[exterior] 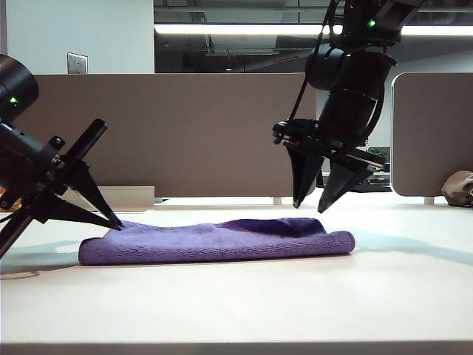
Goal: Fold the bottom of the cloth upward, then fold it vertically to form a square shape.
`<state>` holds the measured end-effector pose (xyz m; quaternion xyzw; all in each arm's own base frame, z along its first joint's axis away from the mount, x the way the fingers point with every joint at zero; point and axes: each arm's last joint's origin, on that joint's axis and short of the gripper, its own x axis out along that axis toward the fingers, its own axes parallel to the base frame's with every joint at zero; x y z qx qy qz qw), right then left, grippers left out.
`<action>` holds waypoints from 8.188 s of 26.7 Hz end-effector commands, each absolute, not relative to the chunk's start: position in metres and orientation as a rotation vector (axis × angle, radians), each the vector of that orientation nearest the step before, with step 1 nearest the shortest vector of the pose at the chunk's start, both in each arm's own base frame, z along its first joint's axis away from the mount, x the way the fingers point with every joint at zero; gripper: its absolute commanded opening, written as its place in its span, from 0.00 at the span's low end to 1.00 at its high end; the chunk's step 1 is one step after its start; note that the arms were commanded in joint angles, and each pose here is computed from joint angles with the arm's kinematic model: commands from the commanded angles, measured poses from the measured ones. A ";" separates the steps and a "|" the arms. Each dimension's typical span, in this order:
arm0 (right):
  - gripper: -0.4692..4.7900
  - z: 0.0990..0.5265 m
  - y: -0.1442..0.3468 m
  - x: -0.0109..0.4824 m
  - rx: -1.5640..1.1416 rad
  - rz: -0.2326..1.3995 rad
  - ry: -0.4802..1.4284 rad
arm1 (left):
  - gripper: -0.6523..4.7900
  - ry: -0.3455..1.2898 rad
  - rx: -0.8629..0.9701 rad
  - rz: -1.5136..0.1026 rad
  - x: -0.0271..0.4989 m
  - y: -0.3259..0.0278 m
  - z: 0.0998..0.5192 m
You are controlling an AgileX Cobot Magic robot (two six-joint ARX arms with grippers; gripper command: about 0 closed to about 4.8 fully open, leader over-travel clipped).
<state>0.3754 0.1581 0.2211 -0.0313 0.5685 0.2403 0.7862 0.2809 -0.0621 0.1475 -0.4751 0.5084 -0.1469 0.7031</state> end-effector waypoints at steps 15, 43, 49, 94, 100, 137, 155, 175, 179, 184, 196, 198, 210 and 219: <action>0.50 0.211 0.163 0.382 0.050 0.527 1.249 | 0.11 1.108 -1.041 -0.336 0.282 -0.062 0.150; 0.57 0.221 0.152 0.372 -0.057 0.366 1.321 | 0.11 1.104 -1.011 -0.353 0.282 -0.061 0.150; 0.57 0.220 0.149 0.364 -0.083 0.368 1.404 | 0.11 1.098 -1.010 -0.358 0.282 -0.062 0.150; 0.07 0.193 0.149 0.353 -0.079 0.422 1.534 | 0.11 0.931 -0.979 -0.588 0.264 -0.061 0.209; 0.07 0.211 0.147 0.347 -0.147 0.397 1.490 | 0.11 0.837 -0.931 -0.641 0.252 -0.059 0.233; 0.07 0.268 0.277 0.295 -0.366 0.637 1.178 | 0.11 0.593 -0.797 -0.732 0.167 -0.045 0.304; 0.07 0.281 0.324 0.293 -0.243 0.780 1.019 | 0.11 0.537 -0.798 -0.774 0.148 -0.042 0.316; 0.07 0.262 0.363 0.289 -0.144 0.962 1.056 | 0.11 0.535 -0.795 -0.796 0.144 -0.042 0.317; 0.07 0.253 0.368 0.291 -0.104 0.983 1.088 | 0.11 0.525 -0.791 -0.801 0.141 -0.042 0.319; 0.07 0.248 0.371 0.292 -0.064 1.048 1.111 | 0.11 0.520 -0.790 -0.803 0.140 -0.041 0.320; 0.54 0.255 0.367 0.302 -0.085 0.889 1.034 | 0.11 0.512 -0.789 -0.802 0.139 -0.041 0.320; 0.54 0.260 0.362 0.308 -0.103 0.840 1.022 | 0.11 0.513 -0.792 -0.805 0.139 -0.041 0.321; 0.54 0.269 0.311 0.335 -0.080 0.690 1.134 | 0.11 0.507 -0.764 -0.669 0.132 -0.037 0.315; 0.54 0.282 0.275 0.332 -0.112 0.709 1.283 | 0.19 0.763 -0.601 -0.416 0.168 -0.038 0.271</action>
